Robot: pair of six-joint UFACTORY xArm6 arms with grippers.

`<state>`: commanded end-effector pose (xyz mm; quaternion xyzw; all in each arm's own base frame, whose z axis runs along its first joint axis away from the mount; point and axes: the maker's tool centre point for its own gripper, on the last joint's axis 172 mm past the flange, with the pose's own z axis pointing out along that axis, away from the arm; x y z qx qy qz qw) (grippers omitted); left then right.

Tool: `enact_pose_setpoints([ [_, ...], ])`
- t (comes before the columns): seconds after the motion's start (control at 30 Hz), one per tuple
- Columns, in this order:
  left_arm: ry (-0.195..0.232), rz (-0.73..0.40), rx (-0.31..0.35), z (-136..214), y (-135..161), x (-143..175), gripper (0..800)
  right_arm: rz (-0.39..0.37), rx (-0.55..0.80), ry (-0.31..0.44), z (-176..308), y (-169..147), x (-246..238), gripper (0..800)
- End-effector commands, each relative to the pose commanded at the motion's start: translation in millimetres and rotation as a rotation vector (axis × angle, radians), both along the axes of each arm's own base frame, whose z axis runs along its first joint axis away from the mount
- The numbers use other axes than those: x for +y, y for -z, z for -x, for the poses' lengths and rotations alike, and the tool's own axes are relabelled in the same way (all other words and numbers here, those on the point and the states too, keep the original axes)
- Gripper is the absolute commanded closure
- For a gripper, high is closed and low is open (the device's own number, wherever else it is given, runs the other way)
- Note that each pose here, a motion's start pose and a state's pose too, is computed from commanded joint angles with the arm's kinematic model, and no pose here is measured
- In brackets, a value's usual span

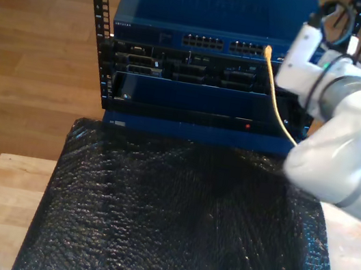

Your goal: Grab the cable and plug it in

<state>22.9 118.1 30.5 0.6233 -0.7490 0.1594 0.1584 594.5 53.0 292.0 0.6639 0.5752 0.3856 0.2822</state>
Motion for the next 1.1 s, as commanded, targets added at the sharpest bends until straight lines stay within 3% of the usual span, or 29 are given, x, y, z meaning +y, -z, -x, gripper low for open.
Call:
enact_pose_setpoints([
  [0.27, 0.000, 0.000, 0.000, 0.0, 0.0, 0.0, 0, 0.039, 0.147, -0.019, 14.5, 11.1, -63.0, 0],
  [0.6, 0.000, 0.000, 0.000, 0.0, 0.0, 0.0, 0, 0.152, 0.322, -0.114, 48.8, 19.2, -179.8, 0],
  [0.8, 0.000, 0.000, 0.000, 0.0, 0.0, 0.0, 0, 0.127, 0.419, -0.126, 94.7, 16.6, -257.3, 1],
  [1.1, 0.000, 0.000, 0.000, 0.0, 0.0, 0.0, 0, 0.080, 0.504, -0.123, 171.4, 18.3, -326.4, 1],
])
